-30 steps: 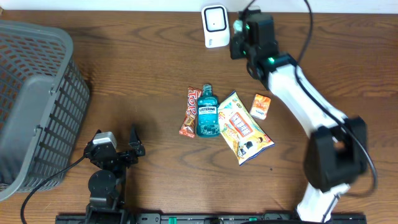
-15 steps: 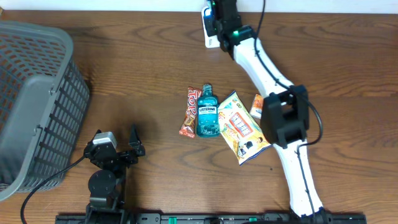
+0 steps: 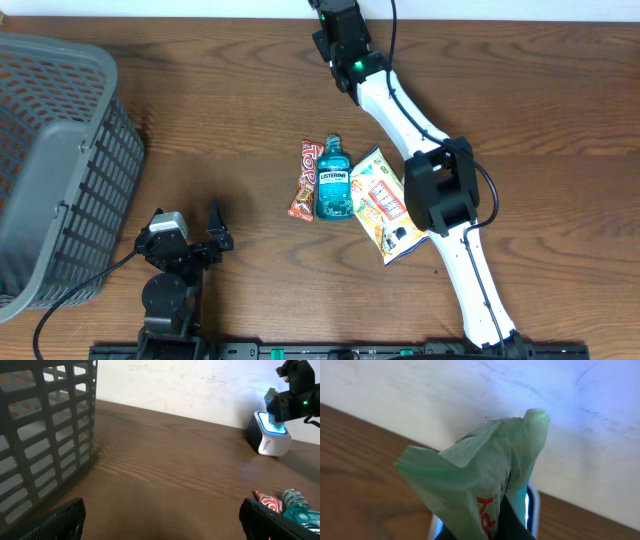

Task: Scan the item barcode
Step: 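Carry the mint-green packet to the white scanner and hold it there, then move the packet to the right table edge and release it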

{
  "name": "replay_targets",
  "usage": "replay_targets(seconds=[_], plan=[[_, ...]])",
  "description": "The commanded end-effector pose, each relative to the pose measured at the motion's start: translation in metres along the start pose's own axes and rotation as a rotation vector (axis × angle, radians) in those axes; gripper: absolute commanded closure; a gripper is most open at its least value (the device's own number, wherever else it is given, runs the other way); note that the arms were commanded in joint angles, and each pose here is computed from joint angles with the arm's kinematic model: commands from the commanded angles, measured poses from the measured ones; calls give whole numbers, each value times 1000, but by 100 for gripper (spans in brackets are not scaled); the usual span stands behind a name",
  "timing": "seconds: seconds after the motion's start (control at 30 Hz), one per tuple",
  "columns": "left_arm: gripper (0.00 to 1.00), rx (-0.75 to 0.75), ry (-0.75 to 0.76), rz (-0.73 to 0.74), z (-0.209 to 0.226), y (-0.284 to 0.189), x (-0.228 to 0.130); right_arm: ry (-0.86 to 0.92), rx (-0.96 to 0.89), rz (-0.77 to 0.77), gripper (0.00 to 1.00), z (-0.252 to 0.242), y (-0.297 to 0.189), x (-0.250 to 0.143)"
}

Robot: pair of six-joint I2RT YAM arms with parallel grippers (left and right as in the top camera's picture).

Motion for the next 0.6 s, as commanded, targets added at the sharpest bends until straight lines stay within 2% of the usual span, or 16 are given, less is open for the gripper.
replay_targets(seconds=[0.0, 0.1, 0.23, 0.4, 0.57], plan=[[2, 24, 2, 57, 2, 1, -14, -64, -110, -14, 99, -15, 1, 6], [2, 24, 2, 57, 2, 1, -14, -102, -250, 12, 99, -34, -4, 11], [2, 25, 2, 57, 2, 1, -14, -102, -471, 82, 99, -88, -19, 21], [2, 24, 2, 57, 2, 1, -14, -35, -602, 239, 99, -179, -43, 20], [2, 24, 2, 57, 2, 1, -14, 39, -740, 430, 99, -284, -62, -13]])
Point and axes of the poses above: each gripper's point midway between its finger pads, its own y axis out along the fingers, its own z axis along the line the jaws close on, x = y × z, the point moved 9 cm from there along -y, back along the fingers, and after that the axes turned 11 degrees about y, right-handed, at the moved point
